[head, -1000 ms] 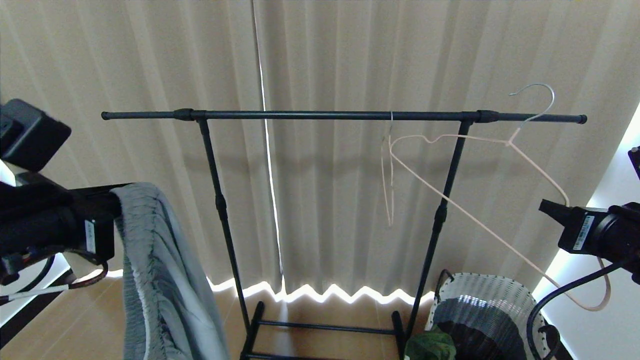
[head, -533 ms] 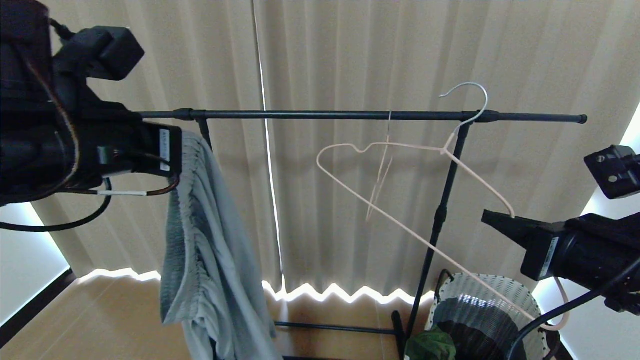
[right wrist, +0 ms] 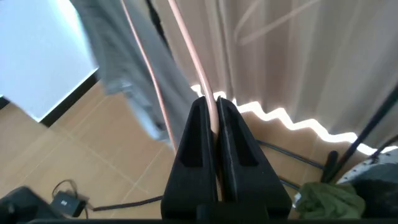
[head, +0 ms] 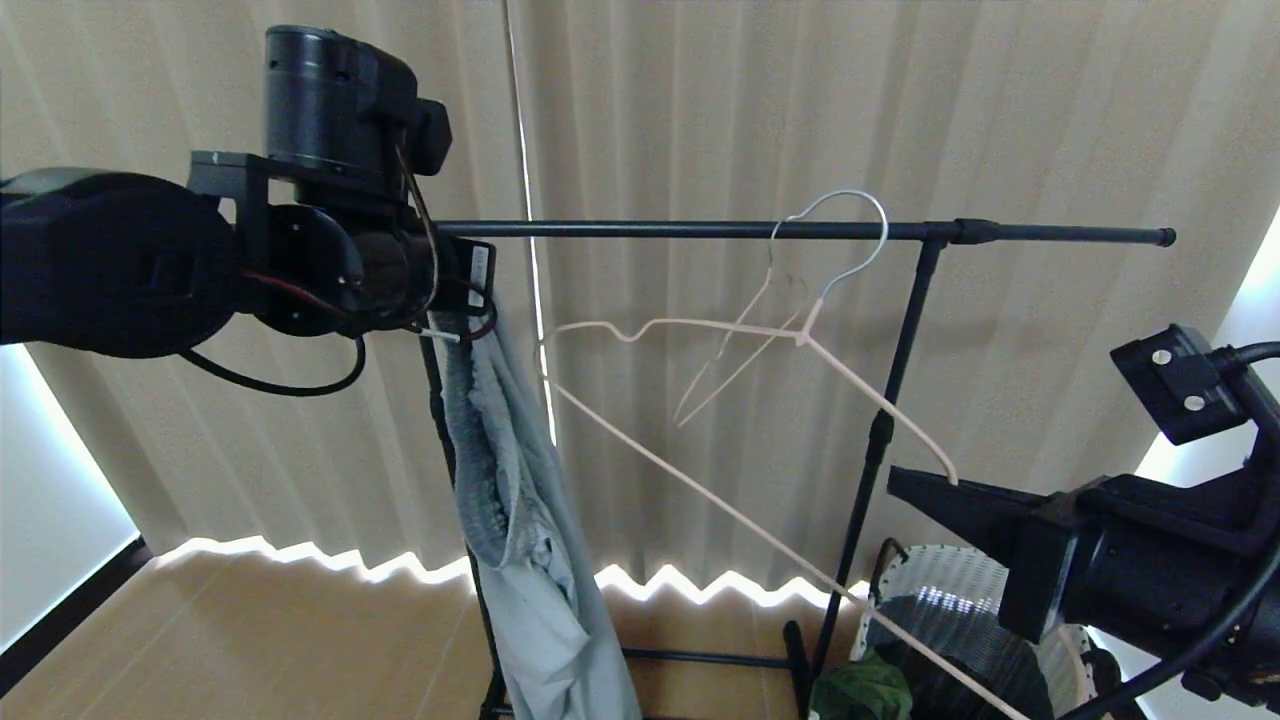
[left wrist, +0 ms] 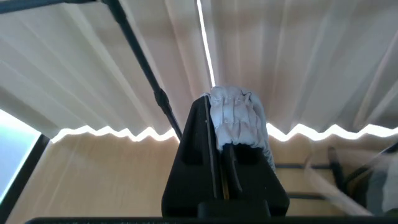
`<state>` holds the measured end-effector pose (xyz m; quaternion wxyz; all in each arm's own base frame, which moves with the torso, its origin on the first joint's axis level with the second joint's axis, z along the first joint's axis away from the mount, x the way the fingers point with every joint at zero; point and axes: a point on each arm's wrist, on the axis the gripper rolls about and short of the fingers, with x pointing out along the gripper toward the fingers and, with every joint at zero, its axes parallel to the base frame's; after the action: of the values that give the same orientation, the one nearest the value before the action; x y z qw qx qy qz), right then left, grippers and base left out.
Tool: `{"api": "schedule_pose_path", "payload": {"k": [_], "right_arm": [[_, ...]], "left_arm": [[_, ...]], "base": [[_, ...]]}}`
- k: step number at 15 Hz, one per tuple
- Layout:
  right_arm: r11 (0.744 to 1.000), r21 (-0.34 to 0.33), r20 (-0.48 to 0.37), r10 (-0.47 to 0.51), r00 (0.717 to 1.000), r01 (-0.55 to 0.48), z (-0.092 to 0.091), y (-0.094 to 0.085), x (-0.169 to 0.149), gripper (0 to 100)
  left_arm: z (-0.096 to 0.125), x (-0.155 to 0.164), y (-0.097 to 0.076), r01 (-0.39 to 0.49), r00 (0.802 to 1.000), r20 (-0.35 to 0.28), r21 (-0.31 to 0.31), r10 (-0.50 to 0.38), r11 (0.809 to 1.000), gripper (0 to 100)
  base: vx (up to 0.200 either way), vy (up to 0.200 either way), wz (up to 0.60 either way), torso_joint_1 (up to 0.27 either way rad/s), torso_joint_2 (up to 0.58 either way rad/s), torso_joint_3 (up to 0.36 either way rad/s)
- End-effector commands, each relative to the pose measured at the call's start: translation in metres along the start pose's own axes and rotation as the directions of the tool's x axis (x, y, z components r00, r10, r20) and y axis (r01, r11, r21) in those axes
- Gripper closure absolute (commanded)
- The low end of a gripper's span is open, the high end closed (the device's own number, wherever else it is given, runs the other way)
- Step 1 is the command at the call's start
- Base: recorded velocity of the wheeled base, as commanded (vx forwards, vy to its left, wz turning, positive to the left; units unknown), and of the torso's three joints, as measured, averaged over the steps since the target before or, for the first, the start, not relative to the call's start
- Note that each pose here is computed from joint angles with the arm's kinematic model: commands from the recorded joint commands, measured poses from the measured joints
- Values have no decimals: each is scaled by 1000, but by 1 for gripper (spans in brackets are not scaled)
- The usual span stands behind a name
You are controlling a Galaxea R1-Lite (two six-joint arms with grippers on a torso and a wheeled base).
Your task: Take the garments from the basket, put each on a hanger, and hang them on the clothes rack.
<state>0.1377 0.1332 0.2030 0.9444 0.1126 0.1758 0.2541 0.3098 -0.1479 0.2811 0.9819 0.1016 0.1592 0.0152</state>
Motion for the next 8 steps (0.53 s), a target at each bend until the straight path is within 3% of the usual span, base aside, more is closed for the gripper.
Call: {"api": "schedule_pose_path", "payload": {"k": [1, 8], "right_arm": [[998, -9, -9, 54, 999, -54, -2, 10, -4, 100], [990, 17, -7, 138, 990, -138, -1, 26, -10, 100]], "left_arm": [[-6, 12, -7, -1, 1000, -24, 25, 2, 1000, 100], [-9, 25, -5, -31, 999, -21, 54, 32, 998, 100]], "base": [[0, 0, 0, 0, 0, 0], [0, 0, 0, 0, 0, 0]]}}
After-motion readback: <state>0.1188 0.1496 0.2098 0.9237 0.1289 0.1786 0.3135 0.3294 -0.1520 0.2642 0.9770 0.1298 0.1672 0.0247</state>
